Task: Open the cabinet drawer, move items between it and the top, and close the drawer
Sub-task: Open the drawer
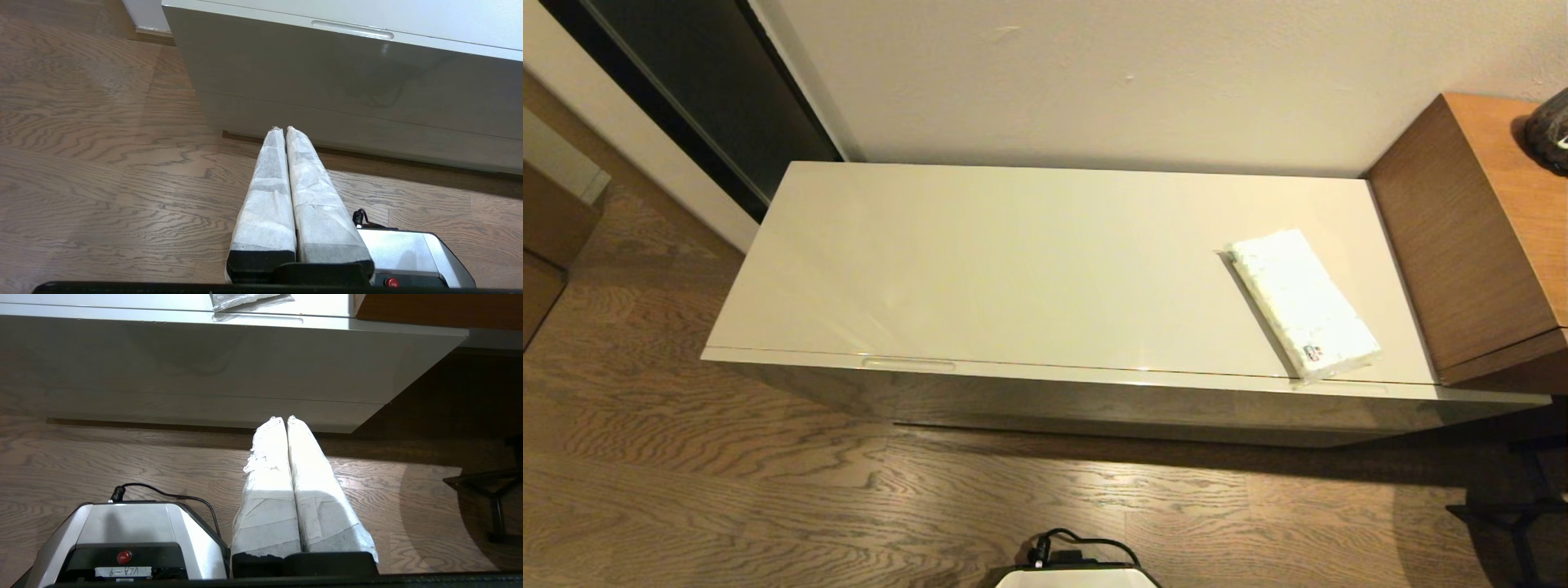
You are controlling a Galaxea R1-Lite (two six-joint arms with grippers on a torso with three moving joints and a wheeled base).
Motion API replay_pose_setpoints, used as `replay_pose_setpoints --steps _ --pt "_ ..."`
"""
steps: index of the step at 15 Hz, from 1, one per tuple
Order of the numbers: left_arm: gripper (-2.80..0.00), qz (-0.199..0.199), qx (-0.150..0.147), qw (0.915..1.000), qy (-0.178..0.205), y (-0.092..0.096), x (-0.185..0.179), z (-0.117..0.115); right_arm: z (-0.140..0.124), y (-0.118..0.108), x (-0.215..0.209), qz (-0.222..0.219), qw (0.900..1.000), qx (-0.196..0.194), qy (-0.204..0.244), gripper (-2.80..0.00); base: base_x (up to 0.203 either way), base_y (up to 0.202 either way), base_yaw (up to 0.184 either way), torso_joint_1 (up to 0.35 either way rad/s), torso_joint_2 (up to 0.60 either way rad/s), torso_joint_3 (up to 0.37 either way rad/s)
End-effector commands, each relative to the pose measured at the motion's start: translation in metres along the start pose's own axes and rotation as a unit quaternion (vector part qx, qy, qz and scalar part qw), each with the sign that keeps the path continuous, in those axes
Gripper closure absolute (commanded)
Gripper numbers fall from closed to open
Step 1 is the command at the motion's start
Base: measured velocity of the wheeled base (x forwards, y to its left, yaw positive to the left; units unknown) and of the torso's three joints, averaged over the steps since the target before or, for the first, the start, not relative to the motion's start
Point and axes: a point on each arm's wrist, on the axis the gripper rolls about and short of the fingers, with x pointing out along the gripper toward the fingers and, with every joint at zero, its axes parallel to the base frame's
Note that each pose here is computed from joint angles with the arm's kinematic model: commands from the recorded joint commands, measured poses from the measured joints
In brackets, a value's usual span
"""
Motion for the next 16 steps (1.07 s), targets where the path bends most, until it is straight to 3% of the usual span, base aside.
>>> replay_pose_setpoints --steps 1,14,16 --pt "0.0 0.001 0.0 1.0 0.0 0.0 0.0 0.0 0.0 0.0 0.0 0.0 1.0 0.0 0.002 0.0 0.0 0.0 0.0 0.0 0.0 0.0" --pt "0.0 0.0 0.0 1.0 0.001 0.0 0.0 0.0 0.001 0.0 0.0 0.0 1.0 -0.007 -0.004 0.0 0.0 0.0 0.0 0.0 0.0 0.0" --pt "0.0 0.0 0.0 1.0 0.001 0.0 0.0 0.0 0.021 -0.001 -0.007 0.002 1.0 0.001 -0.03 0.0 0.0 0.0 0.0 0.0 0.0 0.0"
